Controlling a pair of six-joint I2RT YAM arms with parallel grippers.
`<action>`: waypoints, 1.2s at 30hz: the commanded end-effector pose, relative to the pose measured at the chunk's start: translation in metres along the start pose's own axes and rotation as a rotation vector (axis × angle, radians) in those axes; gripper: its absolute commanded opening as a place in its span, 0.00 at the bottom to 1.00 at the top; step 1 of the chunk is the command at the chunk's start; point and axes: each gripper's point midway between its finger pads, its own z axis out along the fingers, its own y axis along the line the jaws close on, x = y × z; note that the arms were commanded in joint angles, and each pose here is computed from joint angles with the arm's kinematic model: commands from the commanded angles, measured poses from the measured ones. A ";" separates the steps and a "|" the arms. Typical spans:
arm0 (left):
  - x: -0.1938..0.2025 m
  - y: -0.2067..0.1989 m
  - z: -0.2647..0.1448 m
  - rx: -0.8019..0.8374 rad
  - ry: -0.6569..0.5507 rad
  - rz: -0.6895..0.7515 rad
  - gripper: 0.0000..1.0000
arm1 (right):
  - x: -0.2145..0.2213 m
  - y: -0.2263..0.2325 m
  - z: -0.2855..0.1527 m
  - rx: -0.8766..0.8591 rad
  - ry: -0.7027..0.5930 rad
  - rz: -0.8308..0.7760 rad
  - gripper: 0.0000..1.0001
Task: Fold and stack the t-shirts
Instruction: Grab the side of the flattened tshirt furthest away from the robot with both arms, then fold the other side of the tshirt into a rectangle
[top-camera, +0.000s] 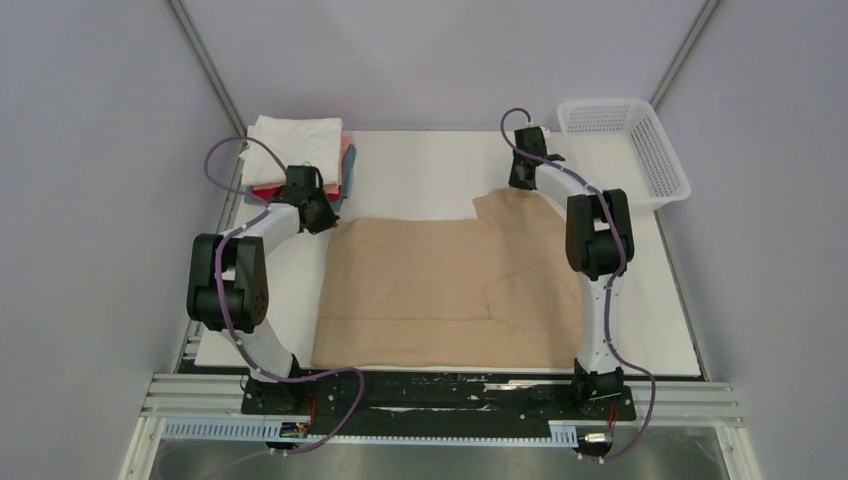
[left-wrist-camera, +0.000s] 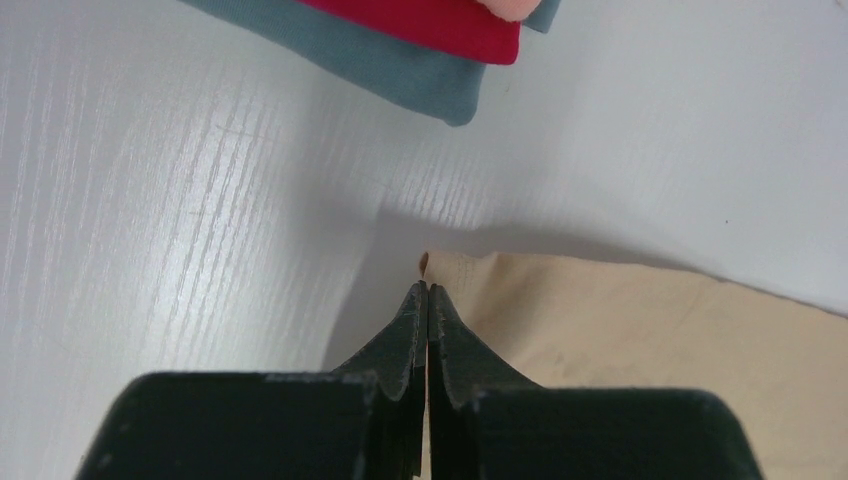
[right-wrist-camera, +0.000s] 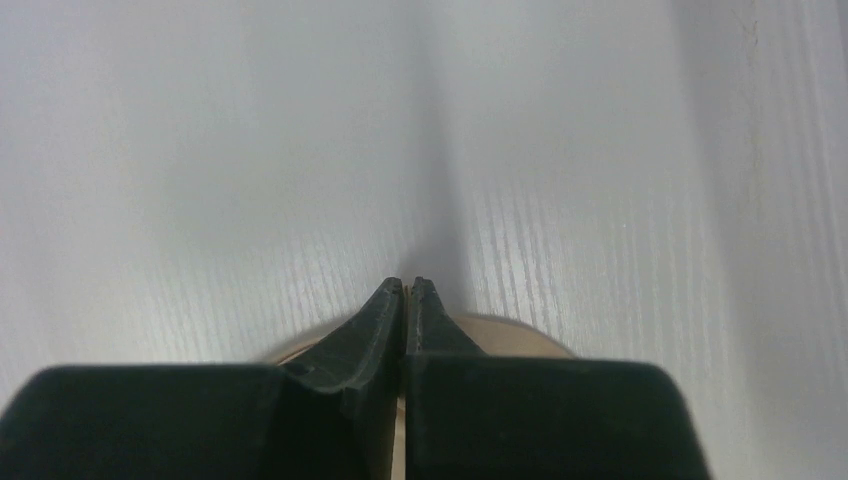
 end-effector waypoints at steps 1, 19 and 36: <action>-0.013 -0.012 -0.017 0.038 -0.076 -0.002 0.00 | -0.035 0.011 -0.044 -0.069 -0.067 0.021 0.00; 0.038 -0.008 -0.063 0.053 -0.155 -0.027 0.00 | 0.032 -0.011 -0.205 -0.140 -0.119 0.017 0.00; 0.075 0.017 -0.117 0.098 -0.268 -0.093 0.00 | 0.090 -0.056 -0.278 -0.146 -0.104 0.081 0.00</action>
